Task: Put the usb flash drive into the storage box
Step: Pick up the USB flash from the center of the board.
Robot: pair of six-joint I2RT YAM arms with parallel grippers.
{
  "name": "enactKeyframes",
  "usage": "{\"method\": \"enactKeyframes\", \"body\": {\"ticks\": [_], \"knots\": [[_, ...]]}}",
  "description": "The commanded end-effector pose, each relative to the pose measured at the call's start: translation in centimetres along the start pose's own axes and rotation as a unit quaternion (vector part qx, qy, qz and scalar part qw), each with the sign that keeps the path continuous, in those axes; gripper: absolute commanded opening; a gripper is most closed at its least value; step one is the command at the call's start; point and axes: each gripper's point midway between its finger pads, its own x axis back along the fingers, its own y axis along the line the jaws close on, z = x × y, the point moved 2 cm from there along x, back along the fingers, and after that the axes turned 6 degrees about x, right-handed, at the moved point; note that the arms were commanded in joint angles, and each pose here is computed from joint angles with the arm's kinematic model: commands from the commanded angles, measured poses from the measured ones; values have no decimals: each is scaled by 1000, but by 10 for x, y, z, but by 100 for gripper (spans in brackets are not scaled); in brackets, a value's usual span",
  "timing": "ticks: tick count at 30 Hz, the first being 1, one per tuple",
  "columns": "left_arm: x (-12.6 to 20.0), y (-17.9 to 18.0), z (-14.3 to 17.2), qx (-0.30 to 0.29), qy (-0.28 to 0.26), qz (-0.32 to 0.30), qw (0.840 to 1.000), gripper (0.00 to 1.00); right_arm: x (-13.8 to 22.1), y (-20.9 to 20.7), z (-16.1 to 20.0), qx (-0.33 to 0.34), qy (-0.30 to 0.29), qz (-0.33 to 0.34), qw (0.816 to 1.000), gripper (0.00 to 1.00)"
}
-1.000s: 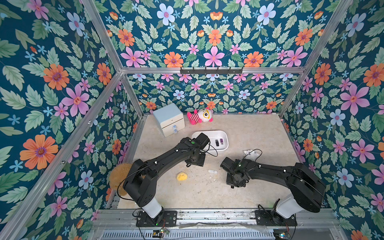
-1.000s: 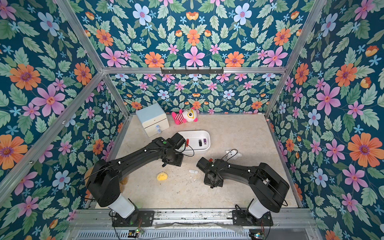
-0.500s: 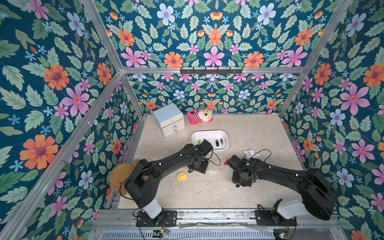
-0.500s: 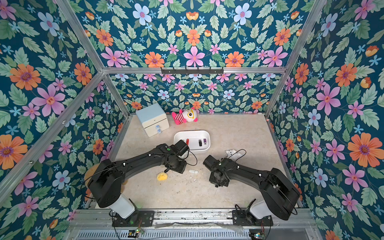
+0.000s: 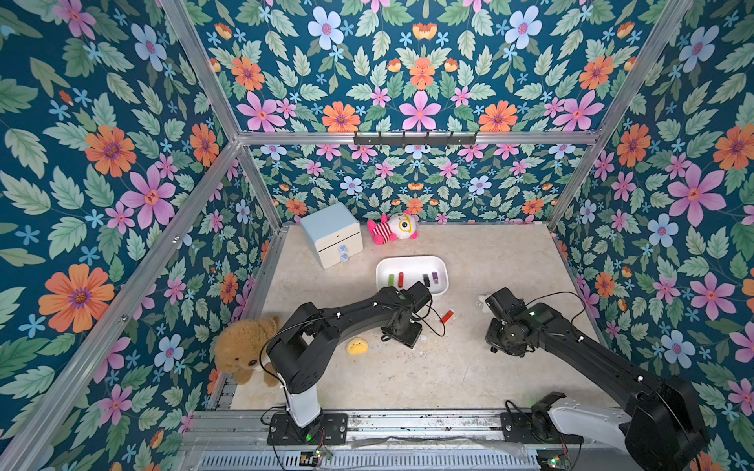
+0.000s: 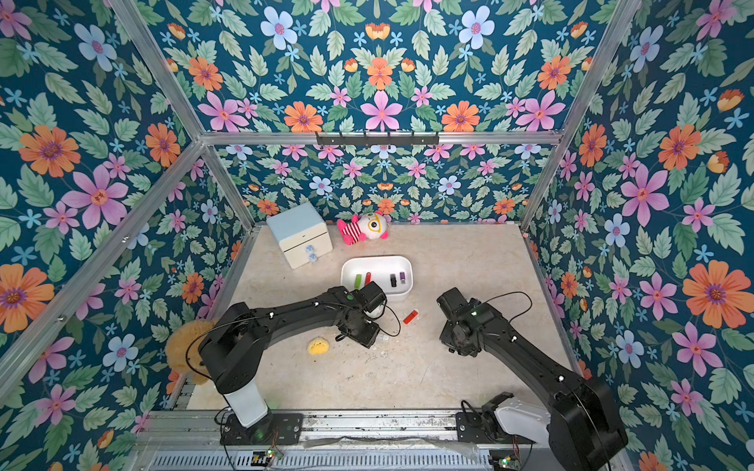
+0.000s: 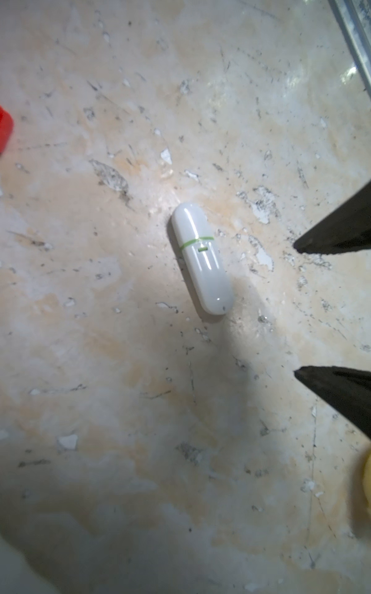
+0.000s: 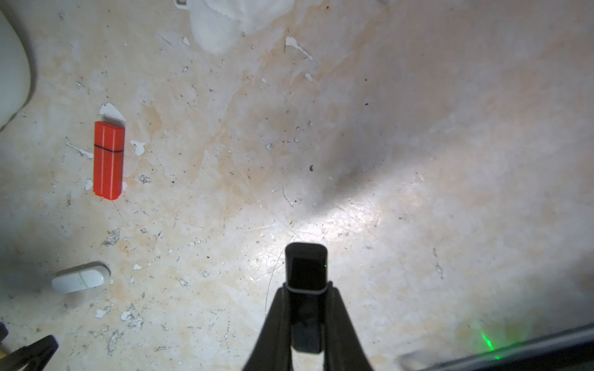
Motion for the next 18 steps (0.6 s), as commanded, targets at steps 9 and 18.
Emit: {"method": "enactKeyframes", "body": {"ticks": [9,18], "knots": [[-16,-8,-6,-35,26,-15,999,63,6,-9,-2,19,4,17,1000,0],[-24,-8,-13,-44,29,-30,998,64,8,-12,-3,18,3,17,1000,0]]}}
